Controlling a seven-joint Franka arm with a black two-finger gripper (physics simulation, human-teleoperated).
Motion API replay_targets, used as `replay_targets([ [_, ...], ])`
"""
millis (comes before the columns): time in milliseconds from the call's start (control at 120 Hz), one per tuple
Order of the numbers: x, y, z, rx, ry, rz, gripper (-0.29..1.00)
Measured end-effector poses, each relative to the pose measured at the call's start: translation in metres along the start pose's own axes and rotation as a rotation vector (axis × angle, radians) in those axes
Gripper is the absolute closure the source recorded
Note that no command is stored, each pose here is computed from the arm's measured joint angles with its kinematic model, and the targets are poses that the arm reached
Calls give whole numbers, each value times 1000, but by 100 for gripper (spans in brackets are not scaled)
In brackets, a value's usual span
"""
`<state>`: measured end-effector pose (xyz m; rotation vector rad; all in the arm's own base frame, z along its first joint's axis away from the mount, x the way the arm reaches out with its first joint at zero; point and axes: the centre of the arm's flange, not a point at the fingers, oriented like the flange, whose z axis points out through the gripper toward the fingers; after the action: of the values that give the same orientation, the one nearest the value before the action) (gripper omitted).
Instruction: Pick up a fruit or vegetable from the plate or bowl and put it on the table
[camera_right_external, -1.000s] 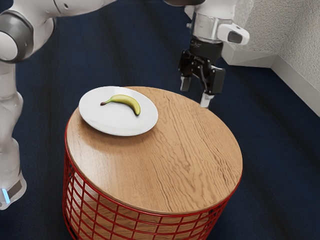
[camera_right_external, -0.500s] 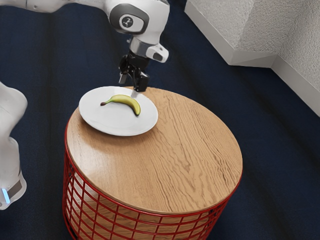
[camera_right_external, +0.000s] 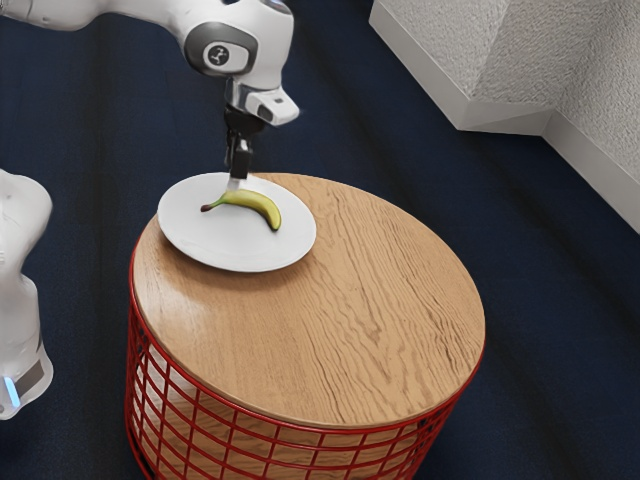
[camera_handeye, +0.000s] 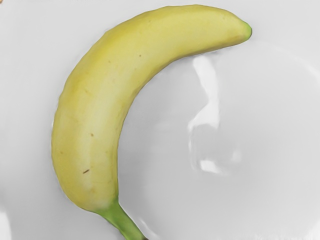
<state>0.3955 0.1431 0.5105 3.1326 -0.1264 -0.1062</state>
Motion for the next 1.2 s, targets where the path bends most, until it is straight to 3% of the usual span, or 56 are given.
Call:
replay_targets([
  [258, 12, -46, 15, 8, 1, 136, 10],
  [567, 35, -29, 29, 16, 33, 355, 13],
  [1200, 58, -19, 71, -10, 25, 501, 25],
])
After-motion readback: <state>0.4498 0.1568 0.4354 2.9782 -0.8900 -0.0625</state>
